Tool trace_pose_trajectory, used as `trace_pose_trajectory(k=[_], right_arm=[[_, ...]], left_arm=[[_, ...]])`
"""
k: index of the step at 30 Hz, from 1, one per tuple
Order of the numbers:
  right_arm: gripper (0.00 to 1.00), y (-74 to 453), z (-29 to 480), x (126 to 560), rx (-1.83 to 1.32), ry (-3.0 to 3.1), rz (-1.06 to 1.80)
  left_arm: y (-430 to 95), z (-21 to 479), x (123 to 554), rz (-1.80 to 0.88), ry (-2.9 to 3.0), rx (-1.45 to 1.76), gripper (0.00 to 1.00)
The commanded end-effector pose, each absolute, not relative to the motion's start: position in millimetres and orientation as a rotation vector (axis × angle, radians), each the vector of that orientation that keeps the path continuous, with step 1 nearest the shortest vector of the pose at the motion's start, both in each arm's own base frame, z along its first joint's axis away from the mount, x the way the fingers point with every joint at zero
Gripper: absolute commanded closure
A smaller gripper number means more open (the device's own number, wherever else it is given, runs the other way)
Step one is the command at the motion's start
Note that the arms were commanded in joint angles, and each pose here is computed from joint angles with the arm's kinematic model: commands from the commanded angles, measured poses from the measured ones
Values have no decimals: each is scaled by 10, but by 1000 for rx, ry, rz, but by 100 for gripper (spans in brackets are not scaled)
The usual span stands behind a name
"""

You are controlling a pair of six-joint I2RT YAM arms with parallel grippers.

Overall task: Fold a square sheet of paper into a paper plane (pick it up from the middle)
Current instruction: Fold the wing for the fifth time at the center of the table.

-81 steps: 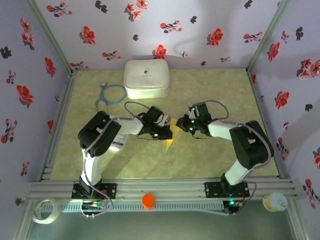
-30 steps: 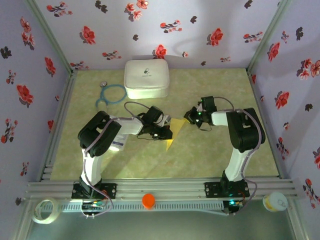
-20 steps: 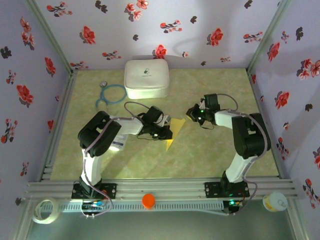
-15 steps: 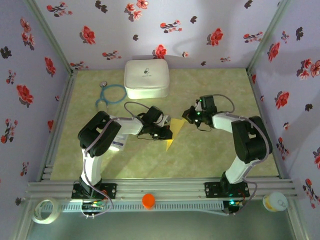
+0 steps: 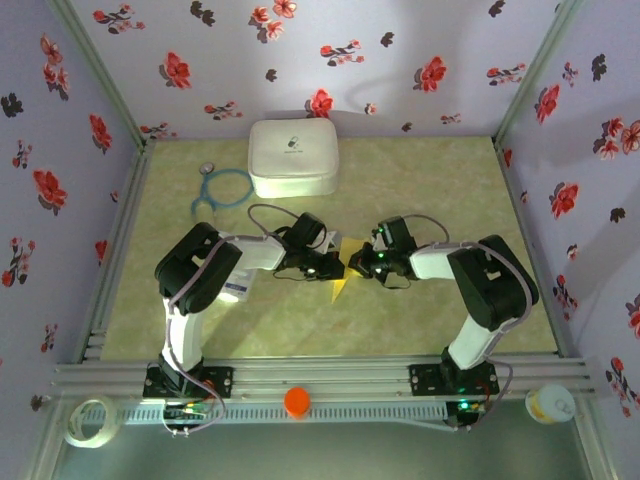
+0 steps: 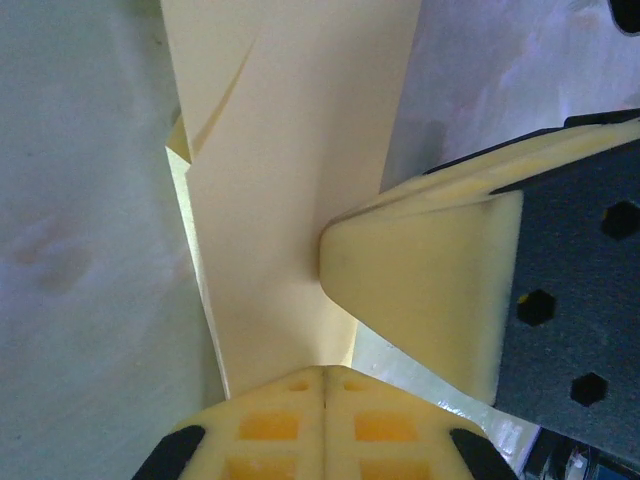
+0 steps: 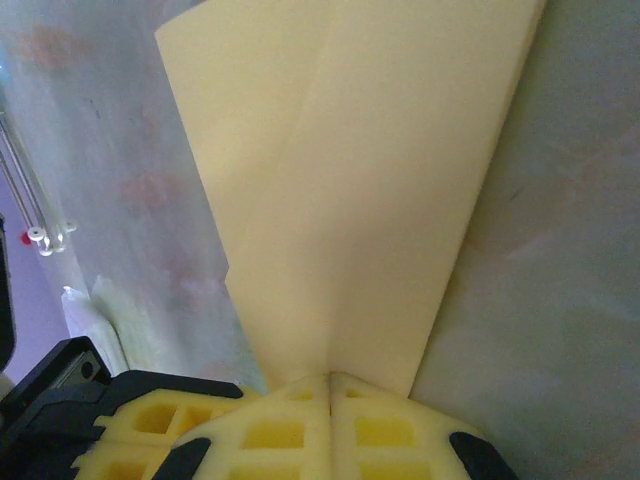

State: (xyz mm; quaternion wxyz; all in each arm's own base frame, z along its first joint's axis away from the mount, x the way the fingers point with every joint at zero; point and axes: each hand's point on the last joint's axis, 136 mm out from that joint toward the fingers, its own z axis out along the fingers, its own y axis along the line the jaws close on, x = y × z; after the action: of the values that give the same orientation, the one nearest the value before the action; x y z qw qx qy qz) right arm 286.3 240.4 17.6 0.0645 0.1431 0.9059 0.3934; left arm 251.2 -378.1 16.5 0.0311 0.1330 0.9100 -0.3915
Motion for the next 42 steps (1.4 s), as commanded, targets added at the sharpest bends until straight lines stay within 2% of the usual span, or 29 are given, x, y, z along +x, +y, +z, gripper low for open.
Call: trace_pose_trajectory(k=[1,5,10,16,24,35,42], right_arm=[[100,2339,17,2800,486,2768,1124],[100,2262,18,2839,507,2771,1045],[99,2284,292,3147,458,2696,1099],[99,2234,358,3411,485,2616,1200],[100,2130,13,3337,540,2715,1105],[100,2071,-100,3253,566,2740,1067],[100,2071,-123,3239,580,2737,1073]], left_arm=[[-3400,-311,2194,-984,3034,348,100],[-3391,-311,2182,-981,3036,351,100],[-3391,-320,2185,-979,3039,349,100],[-3385,-299,2184,-977,3036,353,100],[-3433,-235,2210,-1005,3015,358,100],[-3883,571,2558,-1224,2814,429,100],[-4056,421,2638,-1263,2850,421,100]])
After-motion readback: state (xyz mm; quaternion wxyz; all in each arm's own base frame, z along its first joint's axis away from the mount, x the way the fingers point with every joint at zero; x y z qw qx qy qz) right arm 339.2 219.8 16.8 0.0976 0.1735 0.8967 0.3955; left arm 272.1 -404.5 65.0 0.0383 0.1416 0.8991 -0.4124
